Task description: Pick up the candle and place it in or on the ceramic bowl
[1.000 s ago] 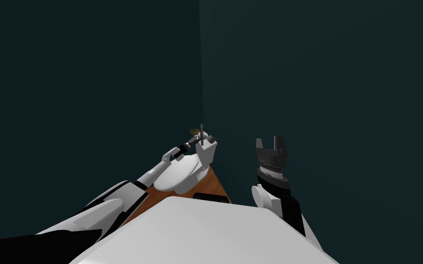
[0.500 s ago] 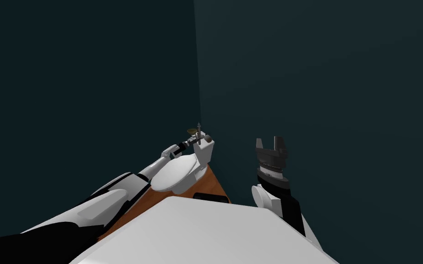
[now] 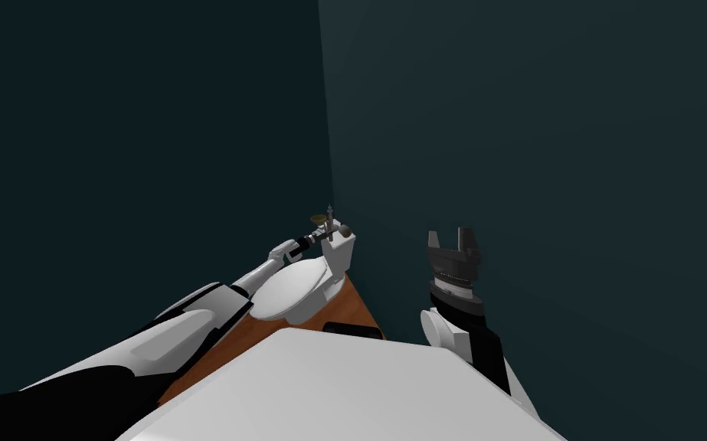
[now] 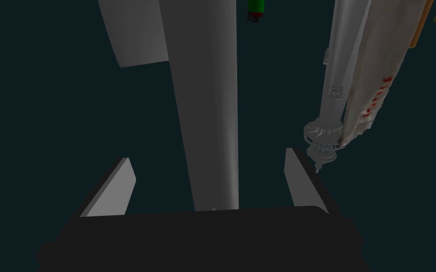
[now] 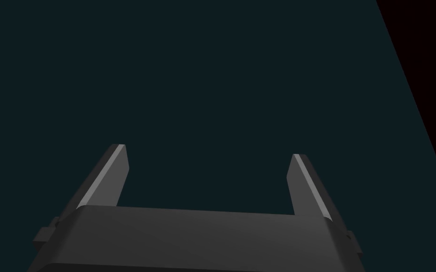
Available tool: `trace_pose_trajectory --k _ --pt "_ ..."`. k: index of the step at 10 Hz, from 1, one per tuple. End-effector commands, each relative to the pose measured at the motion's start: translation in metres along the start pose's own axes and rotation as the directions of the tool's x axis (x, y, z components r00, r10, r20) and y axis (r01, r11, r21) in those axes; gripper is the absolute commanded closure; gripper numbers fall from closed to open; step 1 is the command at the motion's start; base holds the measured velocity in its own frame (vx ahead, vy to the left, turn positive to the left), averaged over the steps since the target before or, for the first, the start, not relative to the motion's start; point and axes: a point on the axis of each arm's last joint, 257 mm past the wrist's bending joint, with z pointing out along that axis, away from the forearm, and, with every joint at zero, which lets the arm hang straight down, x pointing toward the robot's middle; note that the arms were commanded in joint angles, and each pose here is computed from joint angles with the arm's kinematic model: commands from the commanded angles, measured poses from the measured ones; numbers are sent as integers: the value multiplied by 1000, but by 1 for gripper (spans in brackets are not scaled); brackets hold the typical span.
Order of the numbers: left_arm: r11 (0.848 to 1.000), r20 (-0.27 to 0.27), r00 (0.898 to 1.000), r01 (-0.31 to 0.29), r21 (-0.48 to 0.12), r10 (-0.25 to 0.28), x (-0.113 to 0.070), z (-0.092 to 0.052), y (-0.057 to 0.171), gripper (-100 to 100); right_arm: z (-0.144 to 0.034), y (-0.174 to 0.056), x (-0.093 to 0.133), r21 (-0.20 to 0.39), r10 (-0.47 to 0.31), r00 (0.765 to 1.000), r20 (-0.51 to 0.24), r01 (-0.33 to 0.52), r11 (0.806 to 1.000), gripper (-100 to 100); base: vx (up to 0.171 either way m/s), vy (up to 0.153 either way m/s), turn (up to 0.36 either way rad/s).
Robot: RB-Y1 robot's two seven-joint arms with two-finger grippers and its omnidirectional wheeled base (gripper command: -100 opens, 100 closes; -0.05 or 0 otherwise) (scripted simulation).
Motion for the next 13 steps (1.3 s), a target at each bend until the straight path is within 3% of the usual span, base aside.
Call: trace_pose_trajectory --k 1,2,3,6,8,10,12,13 --pt "1000 0 1000 0 0 0 0 0 0 0 0 0 0 0 0 1000 0 0 1000 0 0 0 0" --pt "999 1 1000 -5 -53 5 -2 -9 26 -100 0 0 0 0 0 1000 0 0 1000 0 -65 26 -377" --pt "999 1 1000 -5 -53 5 -2 -9 26 -100 0 0 0 0 0 1000 0 0 1000 0 -68 51 -185" --pt "979 -3 1000 -17 -204 17 -4 -41 97 -100 0 0 0 0 0 1000 0 0 1000 0 -124 66 -414" --pt "978 2 1000 -16 -209 17 -7 -42 99 -100 0 0 0 0 0 1000 0 0 1000 0 -75 40 -148" --pt "951 2 1000 -18 -308 20 -9 -69 144 -100 0 0 0 0 0 1000 0 0 1000 0 -81 11 -439" --pt "951 2 1000 -18 -308 20 -9 -69 144 -100 0 0 0 0 0 1000 0 0 1000 0 -79 28 -80" --pt "934 3 1000 -17 -357 19 -10 -84 165 -100 0 0 0 0 0 1000 0 0 1000 0 -67 27 -308"
